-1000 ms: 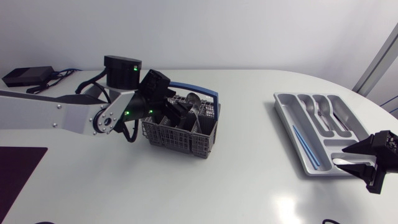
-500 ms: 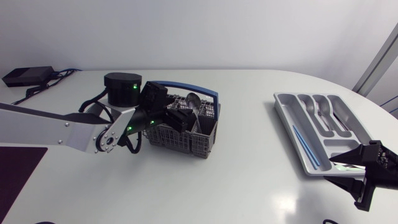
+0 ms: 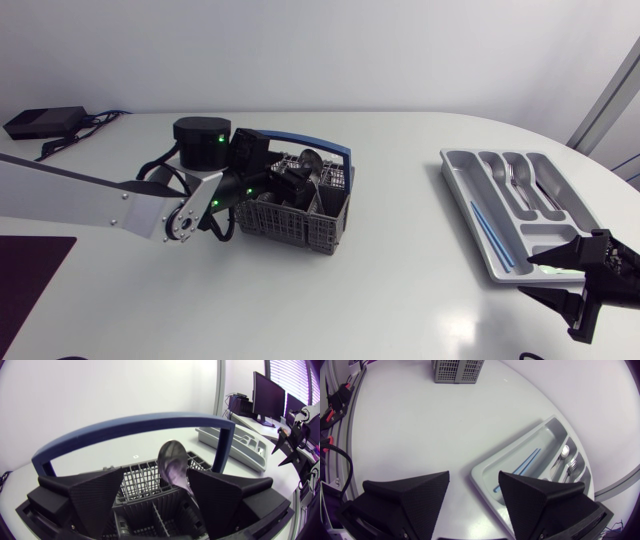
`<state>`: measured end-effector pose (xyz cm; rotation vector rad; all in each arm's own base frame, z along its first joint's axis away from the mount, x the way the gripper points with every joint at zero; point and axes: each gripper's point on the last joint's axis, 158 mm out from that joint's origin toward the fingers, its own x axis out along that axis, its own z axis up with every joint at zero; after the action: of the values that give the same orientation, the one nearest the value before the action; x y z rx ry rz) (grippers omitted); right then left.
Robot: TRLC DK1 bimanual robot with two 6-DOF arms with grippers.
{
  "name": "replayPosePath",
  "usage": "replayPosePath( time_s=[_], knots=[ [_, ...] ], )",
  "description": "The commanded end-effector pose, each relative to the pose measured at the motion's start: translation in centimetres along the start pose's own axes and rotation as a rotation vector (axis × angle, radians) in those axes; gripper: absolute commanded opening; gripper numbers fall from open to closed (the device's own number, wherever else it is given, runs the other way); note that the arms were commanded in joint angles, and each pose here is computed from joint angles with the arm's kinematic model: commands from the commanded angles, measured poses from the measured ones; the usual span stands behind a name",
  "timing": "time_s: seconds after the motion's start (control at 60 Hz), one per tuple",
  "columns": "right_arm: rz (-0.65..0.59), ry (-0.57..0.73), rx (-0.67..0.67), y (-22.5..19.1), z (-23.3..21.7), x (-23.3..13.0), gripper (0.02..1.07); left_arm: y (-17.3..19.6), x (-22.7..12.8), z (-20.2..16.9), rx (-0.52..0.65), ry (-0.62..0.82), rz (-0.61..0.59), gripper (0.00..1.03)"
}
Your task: Sort the cutlery from the basket into the organizer compartments.
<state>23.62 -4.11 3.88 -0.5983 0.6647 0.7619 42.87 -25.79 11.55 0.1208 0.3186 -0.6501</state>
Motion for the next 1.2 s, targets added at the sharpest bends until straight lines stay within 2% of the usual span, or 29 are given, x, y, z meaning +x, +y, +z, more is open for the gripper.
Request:
replayPosePath(
  time_s=[0.0,0.367,0.533,0.65,0.733,0.85,1.183],
  knots=[
    [0.024,-0.011,0.013,1.0,0.2,0.3,0.74,0.2,1.0,0.5,-0.031,-0.017,0.004,0.89],
    [0.027,-0.007,0.009,1.0,-0.1,0.5,0.74,0.2,2.0,1.1,-0.058,-0.032,-0.005,0.71],
    [0.027,-0.006,0.008,1.0,-0.1,0.6,0.74,-0.6,1.9,1.4,-0.054,-0.041,-0.046,0.54],
    [0.027,-0.006,0.008,1.0,-0.1,0.6,0.74,-1.6,1.8,1.6,-0.048,-0.047,-0.104,0.34],
    [0.024,-0.004,0.005,0.9,-0.1,0.5,0.74,-2.5,1.6,1.7,-0.045,-0.050,-0.151,0.26],
    [0.027,-0.004,0.000,1.1,-0.1,0.6,0.74,-3.5,1.2,1.8,-0.044,-0.054,-0.203,0.23],
    [0.027,-0.004,-0.003,1.2,-0.1,0.6,0.74,-4.8,0.1,2.2,-0.008,-0.063,-0.235,0.20]
  ],
)
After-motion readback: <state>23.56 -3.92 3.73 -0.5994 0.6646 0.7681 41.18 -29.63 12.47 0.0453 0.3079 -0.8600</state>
